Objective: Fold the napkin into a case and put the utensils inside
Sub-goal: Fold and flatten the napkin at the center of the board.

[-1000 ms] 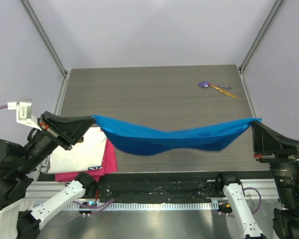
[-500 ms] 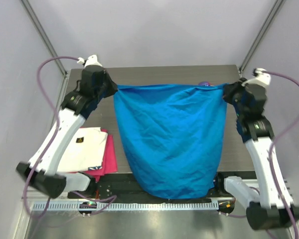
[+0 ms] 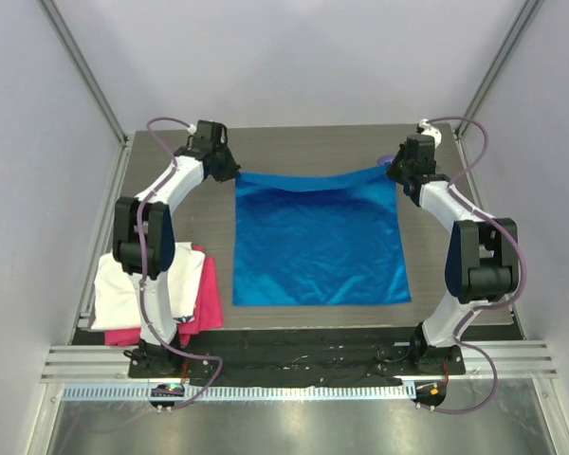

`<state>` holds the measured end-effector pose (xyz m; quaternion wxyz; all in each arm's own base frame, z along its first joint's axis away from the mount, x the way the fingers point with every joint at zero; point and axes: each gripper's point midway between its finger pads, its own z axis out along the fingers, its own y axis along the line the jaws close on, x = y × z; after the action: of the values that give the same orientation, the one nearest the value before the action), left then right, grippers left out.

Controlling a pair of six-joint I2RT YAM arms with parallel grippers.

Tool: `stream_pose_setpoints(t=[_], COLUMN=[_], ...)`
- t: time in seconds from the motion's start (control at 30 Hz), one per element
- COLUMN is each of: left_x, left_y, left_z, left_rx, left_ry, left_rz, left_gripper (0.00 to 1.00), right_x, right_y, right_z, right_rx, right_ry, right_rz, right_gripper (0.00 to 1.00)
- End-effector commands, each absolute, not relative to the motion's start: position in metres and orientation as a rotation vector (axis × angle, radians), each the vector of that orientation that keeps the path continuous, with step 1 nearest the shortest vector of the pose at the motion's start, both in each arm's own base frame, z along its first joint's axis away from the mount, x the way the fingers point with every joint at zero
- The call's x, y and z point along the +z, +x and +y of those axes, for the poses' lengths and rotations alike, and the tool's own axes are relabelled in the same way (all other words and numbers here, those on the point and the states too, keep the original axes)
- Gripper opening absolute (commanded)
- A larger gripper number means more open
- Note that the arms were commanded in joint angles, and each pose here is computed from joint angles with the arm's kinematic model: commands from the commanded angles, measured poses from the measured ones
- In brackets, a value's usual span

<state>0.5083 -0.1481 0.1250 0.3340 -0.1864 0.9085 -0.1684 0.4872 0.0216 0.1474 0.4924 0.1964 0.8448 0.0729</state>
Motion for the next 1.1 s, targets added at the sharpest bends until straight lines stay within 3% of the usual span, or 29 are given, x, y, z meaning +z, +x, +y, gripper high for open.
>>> stream_pose_setpoints(t=[0.0,0.3,0.77,1.07], left_x=[0.157,0.152,0.145,0.071], left_y=[0.535,0.515,0.347,0.275], left_z=[-0.163,-0.16,-0.164,-0.178], left_rx=[-0.599,-0.608,-0.767,-0.728], left_ry=[-0.452,-0.459,-0.456,-0.493], left_rz=[2.262,2.335,2.548,2.729], left_gripper=[0.0,0.0,0.0,0.0], right_x=[0.2,0.186,0.133,0.072], right_y=[0.53,0.517,0.344,0.275], right_z=[0.024,0.018,0.015,0.01], right_rx=[0.238,0.246,0.239,0.163], right_ry=[0.432,0.495,0.741,0.819], right_rz=[1.88,2.002,2.332,2.429], right_gripper=[0.01,0.01,0.01,0.01])
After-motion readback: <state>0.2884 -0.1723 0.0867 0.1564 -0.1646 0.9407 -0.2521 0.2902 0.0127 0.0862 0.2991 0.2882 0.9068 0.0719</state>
